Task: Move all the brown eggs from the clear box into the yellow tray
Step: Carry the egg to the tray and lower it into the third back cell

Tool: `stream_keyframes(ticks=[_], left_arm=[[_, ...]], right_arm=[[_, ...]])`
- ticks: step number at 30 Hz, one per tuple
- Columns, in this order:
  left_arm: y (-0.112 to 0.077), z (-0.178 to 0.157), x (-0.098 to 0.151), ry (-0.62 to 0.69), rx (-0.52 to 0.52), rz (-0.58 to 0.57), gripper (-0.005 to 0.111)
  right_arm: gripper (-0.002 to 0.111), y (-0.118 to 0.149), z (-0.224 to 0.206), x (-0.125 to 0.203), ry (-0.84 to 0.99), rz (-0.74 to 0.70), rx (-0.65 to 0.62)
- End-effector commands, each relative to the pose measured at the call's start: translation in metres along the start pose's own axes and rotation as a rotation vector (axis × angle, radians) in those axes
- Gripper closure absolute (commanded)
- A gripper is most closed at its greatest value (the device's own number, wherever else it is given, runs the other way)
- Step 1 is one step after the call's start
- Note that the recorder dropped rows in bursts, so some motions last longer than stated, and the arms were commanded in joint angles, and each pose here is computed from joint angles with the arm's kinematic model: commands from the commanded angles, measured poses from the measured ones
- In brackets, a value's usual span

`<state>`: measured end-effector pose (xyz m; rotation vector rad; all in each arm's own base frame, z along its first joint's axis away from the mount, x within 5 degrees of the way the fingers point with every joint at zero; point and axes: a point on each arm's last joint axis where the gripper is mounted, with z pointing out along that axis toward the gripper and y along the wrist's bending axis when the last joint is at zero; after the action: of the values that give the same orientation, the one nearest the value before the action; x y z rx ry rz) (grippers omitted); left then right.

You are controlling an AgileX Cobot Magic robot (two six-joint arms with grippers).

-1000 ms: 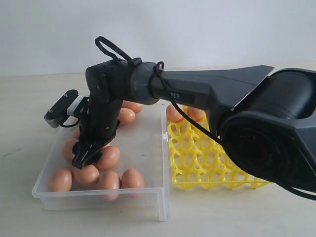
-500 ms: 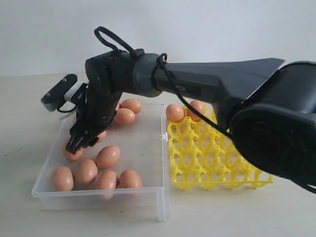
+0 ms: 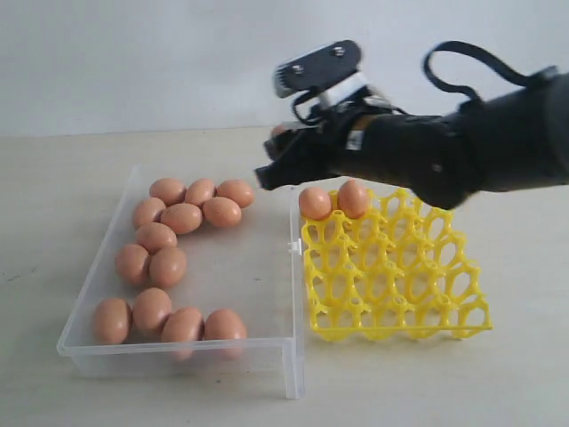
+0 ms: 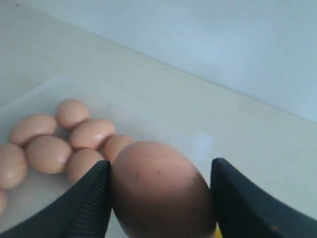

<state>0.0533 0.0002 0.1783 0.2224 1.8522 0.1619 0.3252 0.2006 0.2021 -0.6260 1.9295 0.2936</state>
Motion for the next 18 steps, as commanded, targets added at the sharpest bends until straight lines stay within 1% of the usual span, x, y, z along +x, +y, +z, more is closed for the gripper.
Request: stream_keyframes(ticks=[1, 2, 4, 5, 6, 10, 14, 18], left_arm=[[0.001, -0.001, -0.002, -0.015, -0.005, -0.006, 0.107], [0.001, -0.001, -0.002, -0.015, -0.005, -0.006, 0.107], [0.001, -0.001, -0.002, -0.015, -0.005, -0.006, 0.107], [0.001, -0.001, -0.002, -0.015, -0.005, -0.006, 0.107], [0.001, -0.001, -0.002, -0.015, -0.005, -0.006, 0.107], [0.001, -0.001, -0.002, -0.015, -0.005, -0.006, 0.107], [0.001, -0.001, -0.002, -0.015, -0.005, -0.006, 0.107], [0.001, -0.001, -0.002, -0.015, -0.005, -0.006, 0.107]], right_arm=[[0.108, -0.049, -0.026, 0.029, -0.044, 0.139, 0.146], [0.108, -0.057, -0.029, 0.034, -0.057, 0.165, 0.170], [0.108, -0.072, -0.029, 0.047, -0.099, 0.270, 0.214], [0.108, -0.080, -0.026, 0.056, -0.093, 0.346, 0.234], [0.108, -0.083, -0.024, 0.060, -0.091, 0.366, 0.238], [0.108, -0.083, -0.009, 0.080, -0.069, 0.380, 0.194], [0.108, -0.081, 0.000, 0.097, -0.037, 0.397, 0.188], [0.108, -0.081, 0.004, 0.104, -0.014, 0.398, 0.188]])
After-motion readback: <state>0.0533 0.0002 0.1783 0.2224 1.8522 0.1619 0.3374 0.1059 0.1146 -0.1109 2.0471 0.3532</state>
